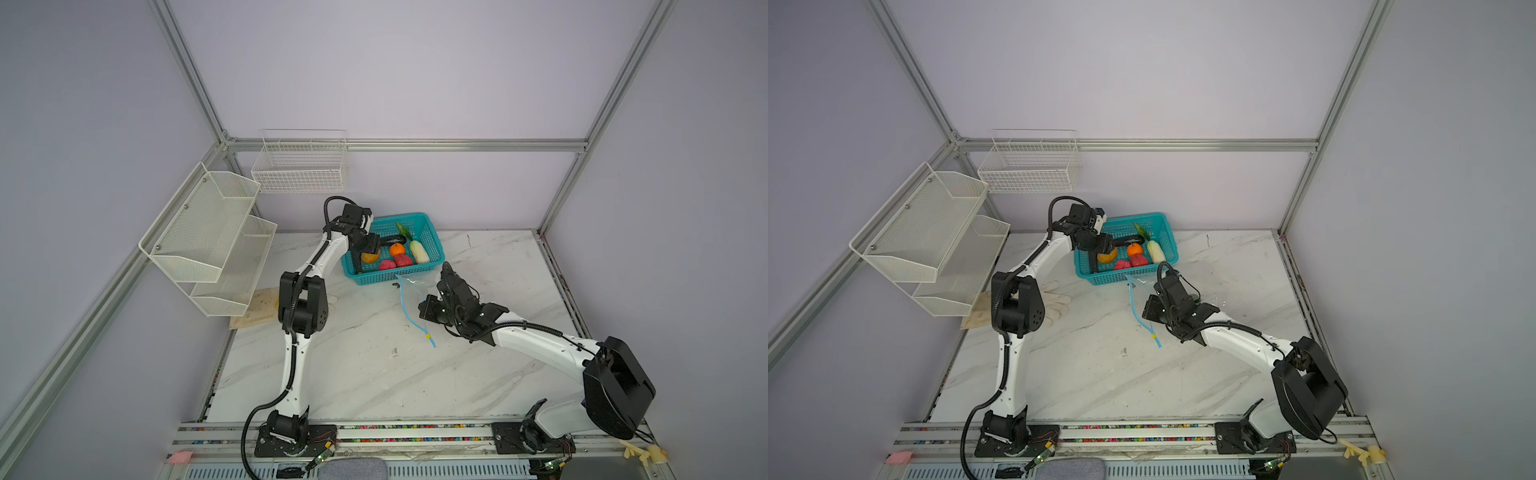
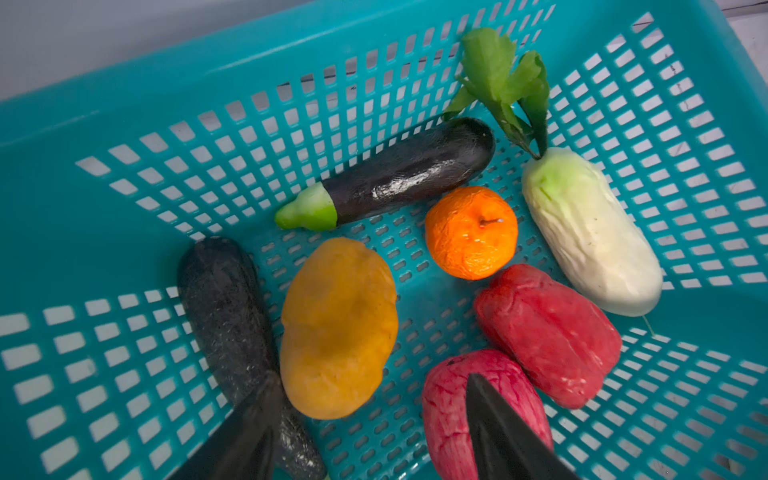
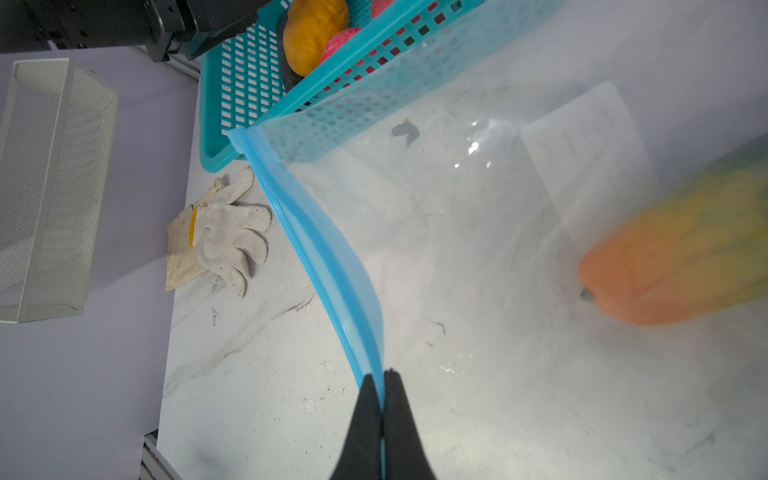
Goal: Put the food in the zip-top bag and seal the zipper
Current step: 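Move the left gripper back over the basket while the right holds the zipper, then lower the left gripper onto the yellow mango and close it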
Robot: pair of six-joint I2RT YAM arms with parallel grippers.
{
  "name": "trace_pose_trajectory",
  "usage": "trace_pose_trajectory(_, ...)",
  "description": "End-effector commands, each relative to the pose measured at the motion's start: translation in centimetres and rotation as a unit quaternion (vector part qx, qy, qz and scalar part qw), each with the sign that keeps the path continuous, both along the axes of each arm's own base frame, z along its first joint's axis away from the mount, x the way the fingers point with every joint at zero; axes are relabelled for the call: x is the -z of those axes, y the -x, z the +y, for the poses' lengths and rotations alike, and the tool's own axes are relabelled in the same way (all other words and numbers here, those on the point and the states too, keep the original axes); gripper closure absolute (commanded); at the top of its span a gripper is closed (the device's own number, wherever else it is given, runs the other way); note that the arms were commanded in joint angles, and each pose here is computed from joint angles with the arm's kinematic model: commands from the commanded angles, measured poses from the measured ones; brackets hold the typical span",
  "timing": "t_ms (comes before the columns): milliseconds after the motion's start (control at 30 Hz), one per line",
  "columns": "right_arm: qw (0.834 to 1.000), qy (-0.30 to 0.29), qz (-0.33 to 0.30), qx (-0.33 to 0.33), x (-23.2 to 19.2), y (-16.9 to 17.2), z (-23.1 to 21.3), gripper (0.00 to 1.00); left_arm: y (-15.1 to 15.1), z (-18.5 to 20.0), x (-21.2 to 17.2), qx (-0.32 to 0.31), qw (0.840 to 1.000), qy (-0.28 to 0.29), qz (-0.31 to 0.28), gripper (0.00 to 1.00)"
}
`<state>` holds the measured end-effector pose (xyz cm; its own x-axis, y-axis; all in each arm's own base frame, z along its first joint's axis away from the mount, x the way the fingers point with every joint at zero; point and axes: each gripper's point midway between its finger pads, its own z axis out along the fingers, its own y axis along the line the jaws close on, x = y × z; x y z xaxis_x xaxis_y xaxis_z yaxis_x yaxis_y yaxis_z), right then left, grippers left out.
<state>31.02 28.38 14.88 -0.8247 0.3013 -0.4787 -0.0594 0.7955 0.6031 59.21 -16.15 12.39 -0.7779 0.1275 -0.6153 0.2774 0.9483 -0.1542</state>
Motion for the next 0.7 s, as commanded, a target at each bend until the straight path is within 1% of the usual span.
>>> trace_pose_trajectory(0,1.000,-0.003,-0.006,0.001,-0.2,0.0,0.2,1.00,-1.6,0.3,-2.9,0.008,0.999,0.006,-0.036,0.31)
trace_pose_trajectory(533,1.000,-0.006,-0.003,0.001,0.1,0.1,0.2,1.00,-2.3,-0.7,0.8,0.007,0.999,0.031,-0.004,0.29)
trace_pose_trajectory(667,1.000,-0.008,-0.003,-0.001,0.1,0.1,0.3,1.00,-2.3,-0.7,1.4,0.006,0.999,0.032,0.001,0.27)
